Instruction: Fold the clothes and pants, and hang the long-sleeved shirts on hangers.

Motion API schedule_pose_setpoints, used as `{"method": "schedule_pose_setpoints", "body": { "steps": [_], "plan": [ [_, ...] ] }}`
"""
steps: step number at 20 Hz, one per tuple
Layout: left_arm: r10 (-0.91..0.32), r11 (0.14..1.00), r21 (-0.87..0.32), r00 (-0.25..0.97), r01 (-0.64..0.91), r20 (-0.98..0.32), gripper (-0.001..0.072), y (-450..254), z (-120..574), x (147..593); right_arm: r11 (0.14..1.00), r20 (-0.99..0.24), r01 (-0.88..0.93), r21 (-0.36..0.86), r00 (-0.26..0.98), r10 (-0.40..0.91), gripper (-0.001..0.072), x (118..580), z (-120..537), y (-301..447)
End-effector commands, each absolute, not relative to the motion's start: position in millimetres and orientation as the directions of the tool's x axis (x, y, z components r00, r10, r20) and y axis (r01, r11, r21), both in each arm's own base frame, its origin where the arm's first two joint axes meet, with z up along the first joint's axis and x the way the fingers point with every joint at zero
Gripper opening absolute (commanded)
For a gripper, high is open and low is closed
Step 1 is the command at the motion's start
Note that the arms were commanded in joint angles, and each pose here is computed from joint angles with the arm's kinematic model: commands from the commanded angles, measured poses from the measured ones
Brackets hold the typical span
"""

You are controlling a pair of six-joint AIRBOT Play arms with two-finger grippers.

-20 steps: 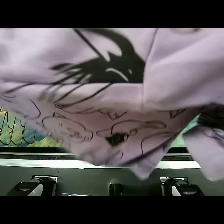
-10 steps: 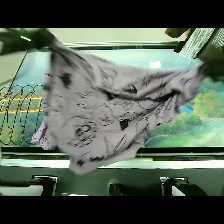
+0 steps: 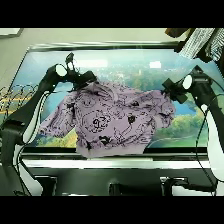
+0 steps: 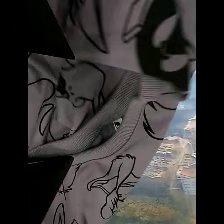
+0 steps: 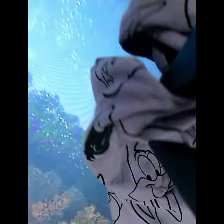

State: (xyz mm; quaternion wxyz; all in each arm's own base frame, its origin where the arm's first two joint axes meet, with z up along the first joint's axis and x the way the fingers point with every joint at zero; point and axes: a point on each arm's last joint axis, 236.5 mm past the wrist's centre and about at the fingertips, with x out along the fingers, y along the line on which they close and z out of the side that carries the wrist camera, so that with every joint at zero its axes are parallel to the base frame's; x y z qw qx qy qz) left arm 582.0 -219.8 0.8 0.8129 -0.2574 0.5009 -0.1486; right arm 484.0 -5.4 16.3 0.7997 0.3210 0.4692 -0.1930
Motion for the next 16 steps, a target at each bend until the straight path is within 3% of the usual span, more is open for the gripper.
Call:
{"method": "schedule_pose_setpoints", "body": {
  "steps": [1, 3, 7, 9, 12, 16],
  "plan": [
    [-0.507, 0.807, -0.583, 0.396, -0.096, -0.766, 0.072, -185.6, 10.5, 571.2, 0.772, -0.879, 0.55, 0.319, 0.476, 0.024, 0.0431, 479.8, 23.1, -4.7],
    [-0.467, 0.817, -0.562, 0.422, -0.131, -0.777, 0.072, -130.1, 46.3, 564.4, 0.827, -0.872, 0.493, 0.272, 0.489, -0.004, 0.0495, 459.4, 60.6, -33.8],
    [-0.355, 0.875, -0.461, 0.457, -0.145, -0.816, 0.072, -29.5, 100.9, 520.7, 0.875, -0.9, 0.462, 0.148, 0.43, -0.075, 0.0484, 369.9, 106.1, -108.5],
    [-0.326, 0.873, -0.452, 0.469, -0.183, -0.821, 0.072, -4.5, 103.8, 489.8, 0.843, -0.906, 0.469, 0.263, 0.419, 0.05, 0.0484, 331.6, 89.7, -96.6],
    [-0.296, 0.848, -0.452, 0.462, -0.277, -0.836, 0.072, 4.1, 70.7, 428.1, 0.784, -0.87, 0.396, 0.478, 0.334, 0.362, 0.049, 280.3, 32.1, -15.6],
    [-0.36, 0.767, -0.531, 0.445, -0.359, -0.82, 0.072, -30.3, 11.9, 338.1, 0.735, -0.831, 0.392, 0.553, 0.192, 0.522, 0.051, 231.4, -35.3, 54.0]
  ]
}}
